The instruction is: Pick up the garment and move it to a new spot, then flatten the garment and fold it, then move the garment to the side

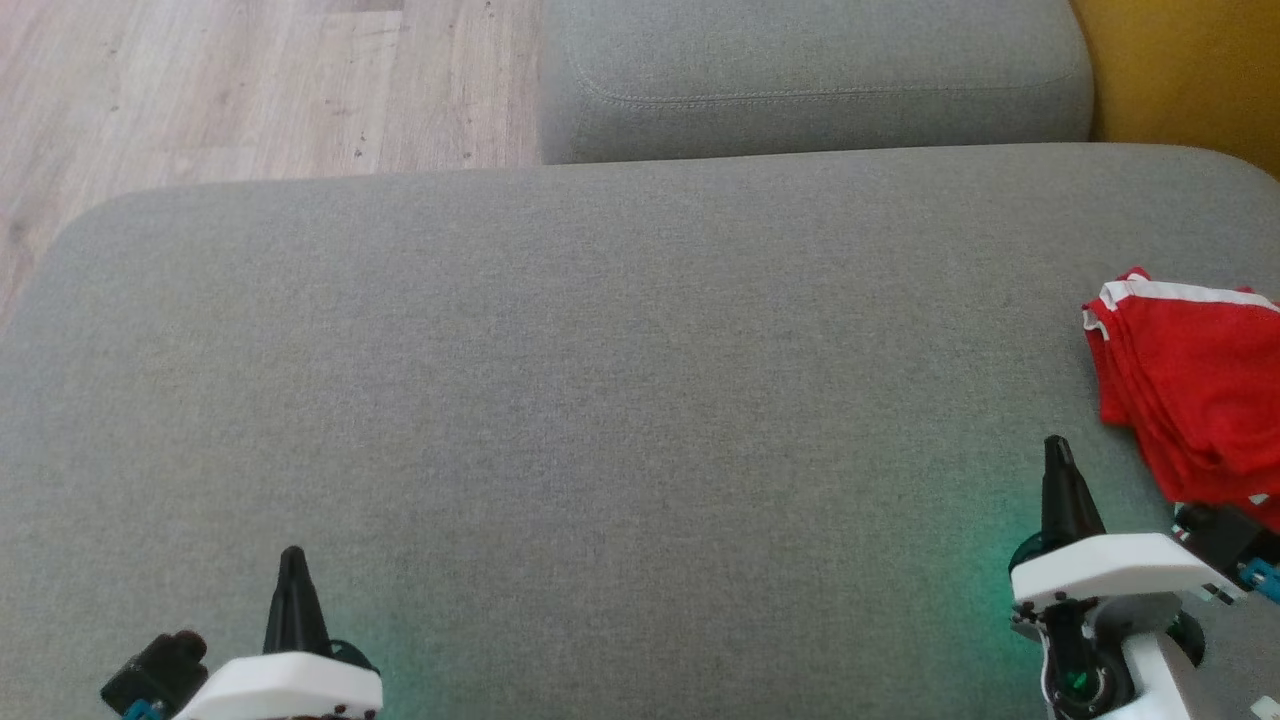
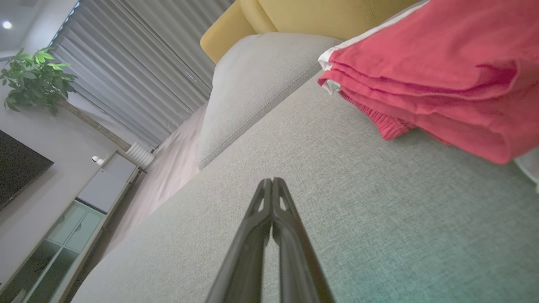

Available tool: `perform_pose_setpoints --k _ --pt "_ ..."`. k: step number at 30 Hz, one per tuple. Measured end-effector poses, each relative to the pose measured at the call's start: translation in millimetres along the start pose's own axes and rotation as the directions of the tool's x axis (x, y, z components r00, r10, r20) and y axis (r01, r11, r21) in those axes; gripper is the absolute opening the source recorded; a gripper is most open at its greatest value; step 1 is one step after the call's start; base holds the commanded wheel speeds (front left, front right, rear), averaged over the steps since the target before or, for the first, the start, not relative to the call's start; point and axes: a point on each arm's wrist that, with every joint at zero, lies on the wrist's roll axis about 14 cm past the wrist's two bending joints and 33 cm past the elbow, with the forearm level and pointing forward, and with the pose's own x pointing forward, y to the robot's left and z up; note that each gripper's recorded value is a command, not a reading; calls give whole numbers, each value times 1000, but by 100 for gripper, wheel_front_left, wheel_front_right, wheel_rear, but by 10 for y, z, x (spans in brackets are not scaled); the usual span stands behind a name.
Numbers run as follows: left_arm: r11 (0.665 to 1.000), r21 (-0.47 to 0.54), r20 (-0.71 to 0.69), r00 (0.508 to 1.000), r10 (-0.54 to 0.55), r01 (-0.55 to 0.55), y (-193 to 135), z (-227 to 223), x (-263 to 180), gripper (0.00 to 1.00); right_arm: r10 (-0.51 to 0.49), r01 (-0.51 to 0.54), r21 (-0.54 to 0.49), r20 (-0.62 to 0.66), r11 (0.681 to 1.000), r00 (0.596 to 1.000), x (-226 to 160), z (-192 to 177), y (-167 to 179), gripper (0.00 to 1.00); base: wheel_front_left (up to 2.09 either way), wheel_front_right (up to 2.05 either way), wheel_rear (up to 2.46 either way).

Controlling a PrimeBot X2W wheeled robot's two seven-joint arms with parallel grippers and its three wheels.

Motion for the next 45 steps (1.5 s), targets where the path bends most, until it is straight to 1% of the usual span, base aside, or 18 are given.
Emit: perform_pose_setpoints --k 8,13,22,33,45 --pt "996 -92 -6 1000 5 -6 11 21 7 0 -1 0 94 12 996 1000 6 56 12 0 0 0 0" --pt "987 -160 -5 1000 1 -2 3 49 18 0 -1 -2 165 22 986 1000 10 102 17 0 0 0 0" --pt "968 -248 0 1000 -21 21 -63 108 58 0 -1 -8 257 34 966 999 11 163 22 0 0 0 0" --pt "929 -368 3 999 -34 32 -82 154 67 0 -3 -11 380 37 925 999 -25 190 1 0 0 0 0" --pt "870 -489 17 998 -60 61 -144 236 96 0 12 -41 505 62 862 998 -21 293 37 0 0 0 0"
